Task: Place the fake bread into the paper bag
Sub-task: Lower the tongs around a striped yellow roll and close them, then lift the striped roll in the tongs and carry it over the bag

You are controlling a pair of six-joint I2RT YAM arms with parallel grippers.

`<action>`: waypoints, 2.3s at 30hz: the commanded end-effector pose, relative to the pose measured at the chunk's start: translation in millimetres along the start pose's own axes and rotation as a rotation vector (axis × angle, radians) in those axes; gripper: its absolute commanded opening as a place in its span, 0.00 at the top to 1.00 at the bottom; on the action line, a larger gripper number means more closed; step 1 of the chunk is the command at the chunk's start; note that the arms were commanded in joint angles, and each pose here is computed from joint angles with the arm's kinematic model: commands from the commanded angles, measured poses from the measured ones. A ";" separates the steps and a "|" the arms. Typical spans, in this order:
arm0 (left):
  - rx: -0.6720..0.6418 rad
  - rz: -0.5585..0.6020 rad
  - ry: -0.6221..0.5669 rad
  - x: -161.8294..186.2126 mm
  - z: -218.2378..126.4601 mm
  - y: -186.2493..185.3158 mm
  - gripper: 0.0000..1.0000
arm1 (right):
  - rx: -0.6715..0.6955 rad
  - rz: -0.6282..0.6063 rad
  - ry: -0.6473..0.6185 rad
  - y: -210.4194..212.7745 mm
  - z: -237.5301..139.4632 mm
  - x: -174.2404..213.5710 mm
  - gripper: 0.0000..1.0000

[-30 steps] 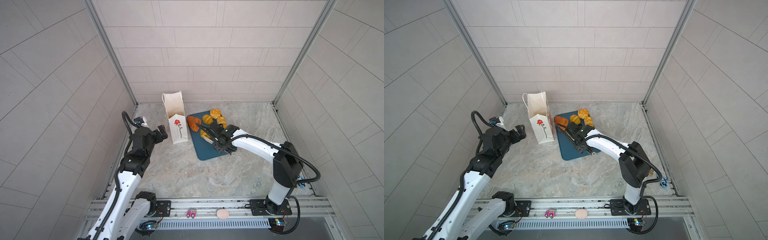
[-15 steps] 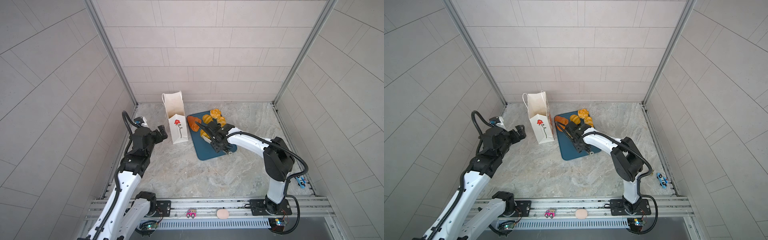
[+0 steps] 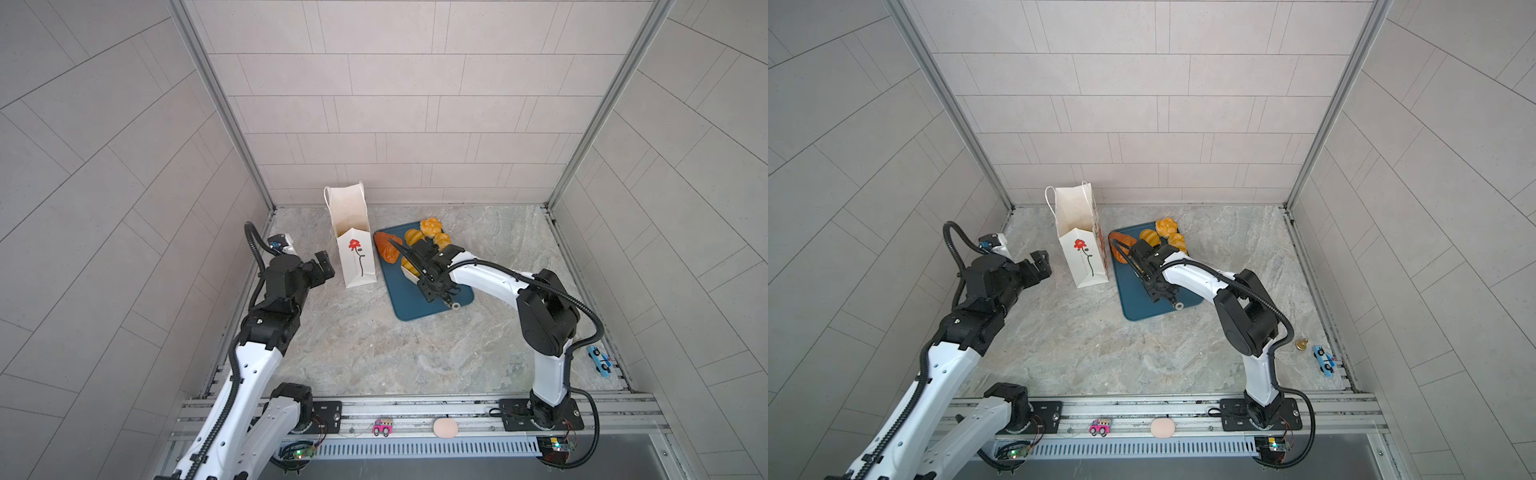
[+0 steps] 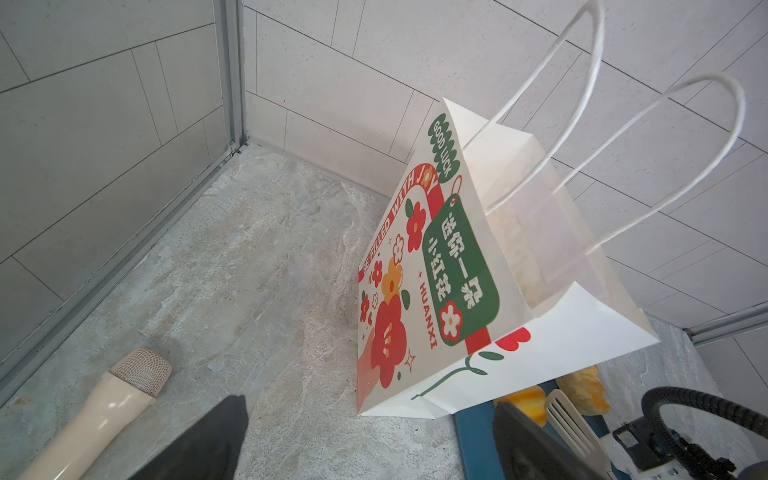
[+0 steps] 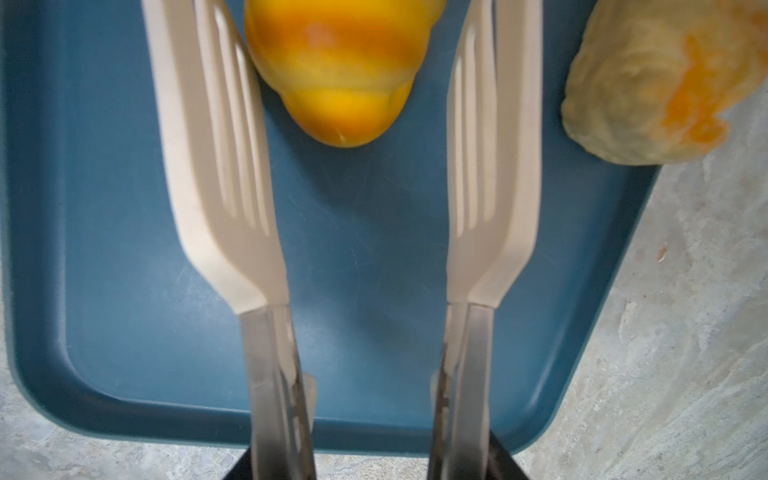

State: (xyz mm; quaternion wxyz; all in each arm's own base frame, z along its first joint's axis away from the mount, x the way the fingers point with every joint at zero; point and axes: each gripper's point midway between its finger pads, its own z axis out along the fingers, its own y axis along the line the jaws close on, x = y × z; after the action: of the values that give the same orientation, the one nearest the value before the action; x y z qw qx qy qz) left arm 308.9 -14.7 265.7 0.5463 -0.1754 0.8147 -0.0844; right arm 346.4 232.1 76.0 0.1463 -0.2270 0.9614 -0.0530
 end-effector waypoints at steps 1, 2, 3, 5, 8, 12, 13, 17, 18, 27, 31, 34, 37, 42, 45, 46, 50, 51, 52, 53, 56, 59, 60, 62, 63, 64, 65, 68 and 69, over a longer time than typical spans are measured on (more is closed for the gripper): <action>-0.022 0.014 -0.005 2.8 -0.7 5.2 0.00 | -0.003 0.029 -0.024 -0.1 -1.8 -12.4 0.42; -0.021 0.015 -0.004 3.0 -0.4 4.8 0.00 | -0.001 0.035 -0.020 -0.7 -0.8 -12.9 0.42; -0.024 0.015 -0.003 3.5 0.2 5.5 0.00 | 0.004 0.037 -0.014 -1.5 1.0 -13.0 0.42; -0.023 0.018 -0.004 2.7 0.2 5.0 0.00 | 0.009 0.046 -0.004 -2.9 3.9 -14.1 0.42; -0.029 0.020 -0.006 2.1 0.2 5.9 0.00 | 0.008 0.054 -0.003 -3.4 5.4 -17.7 0.42; -0.032 0.022 -0.008 1.9 0.0 6.5 0.00 | 0.010 0.055 0.000 -4.0 7.7 -21.5 0.42; -0.034 0.023 -0.005 2.8 0.5 7.0 0.00 | 0.010 0.055 0.001 -4.7 8.1 -22.2 0.42; -0.034 0.024 -0.009 1.5 0.0 6.9 0.00 | 0.010 0.050 0.009 -5.1 9.8 -23.0 0.45; -0.034 0.023 -0.010 1.7 -0.1 7.2 0.00 | 0.010 0.048 0.009 -5.4 9.3 -22.8 0.47; -0.029 0.018 -0.010 1.1 -1.0 6.0 0.00 | 0.002 0.031 0.022 -6.1 3.8 -14.6 0.69; -0.021 0.014 -0.017 -1.0 -3.0 4.7 0.00 | -0.004 0.028 0.021 -7.0 -0.1 -10.5 0.74; -0.016 0.012 -0.019 -1.4 -4.3 3.8 0.00 | -0.005 0.030 0.011 -8.7 -5.6 -8.9 0.75; -0.013 0.006 -0.022 -2.1 -5.3 3.6 0.00 | -0.009 0.034 -0.009 -10.2 -13.0 -9.0 0.75; -0.003 -0.002 -0.023 -3.4 -6.0 1.6 0.00 | -0.022 0.040 -0.051 -12.1 -29.2 -9.8 0.75; -0.001 -0.004 -0.021 -3.1 -5.9 1.1 0.00 | -0.039 0.044 -0.082 -10.8 -40.7 -9.5 0.75; -0.001 -0.005 -0.022 -3.6 -6.1 1.0 0.00 | -0.041 0.044 -0.093 -11.1 -45.0 -9.0 0.75; 0.005 -0.010 -0.024 -4.7 -6.6 -0.2 0.00 | -0.046 0.053 -0.129 -13.8 -61.4 -6.2 0.75; 0.006 -0.010 -0.023 -4.9 -6.5 -0.8 0.00 | -0.048 0.058 -0.140 -14.9 -65.6 -6.5 0.75; 0.007 -0.010 -0.025 -5.5 -6.7 -1.1 0.00 | -0.050 0.061 -0.153 -15.9 -70.7 -6.9 0.75; 0.008 -0.011 -0.023 -5.3 -6.5 -1.3 0.00 | -0.052 0.068 -0.172 -17.6 -77.3 -8.1 0.75; 0.015 -0.013 -0.026 -6.6 -6.7 -3.0 0.00 | -0.069 0.078 -0.227 -19.8 -96.5 -13.1 0.75; 0.019 -0.017 -0.026 -7.0 -6.7 -3.5 0.00 | -0.087 0.088 -0.280 -21.5 -116.6 -20.2 0.75; 0.020 -0.017 -0.025 -6.6 -6.6 -3.7 0.00 | -0.092 0.089 -0.297 -21.7 -124.1 -22.7 0.75; 0.021 -0.019 -0.026 -7.0 -6.6 -3.9 0.00 | -0.109 0.079 -0.329 -17.6 -136.8 -27.4 0.75; 0.023 -0.019 -0.024 -6.4 -6.3 -4.3 0.00 | -0.120 0.072 -0.348 -14.8 -144.0 -30.1 0.75; 0.026 -0.020 -0.022 -6.1 -6.4 -4.9 0.00 | -0.128 0.070 -0.366 -12.9 -150.4 -32.7 0.75; 0.028 -0.021 -0.021 -5.9 -6.3 -5.1 0.00 | -0.140 0.068 -0.388 -10.1 -158.0 -36.0 0.75; 0.029 -0.021 -0.018 -5.0 -6.0 -5.8 0.00 | -0.177 0.061 -0.448 -4.1 -178.2 -44.8 0.75; 0.032 -0.020 -0.019 -5.3 -6.2 -6.5 0.00 | -0.195 0.056 -0.462 -1.3 -183.7 -47.3 0.76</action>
State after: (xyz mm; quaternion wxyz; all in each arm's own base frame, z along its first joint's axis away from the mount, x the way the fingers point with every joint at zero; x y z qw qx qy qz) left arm 306.5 -17.3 266.5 0.5472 -0.1730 0.8136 -0.0929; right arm 330.5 247.7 220.4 0.2895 -0.2189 0.9301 0.0571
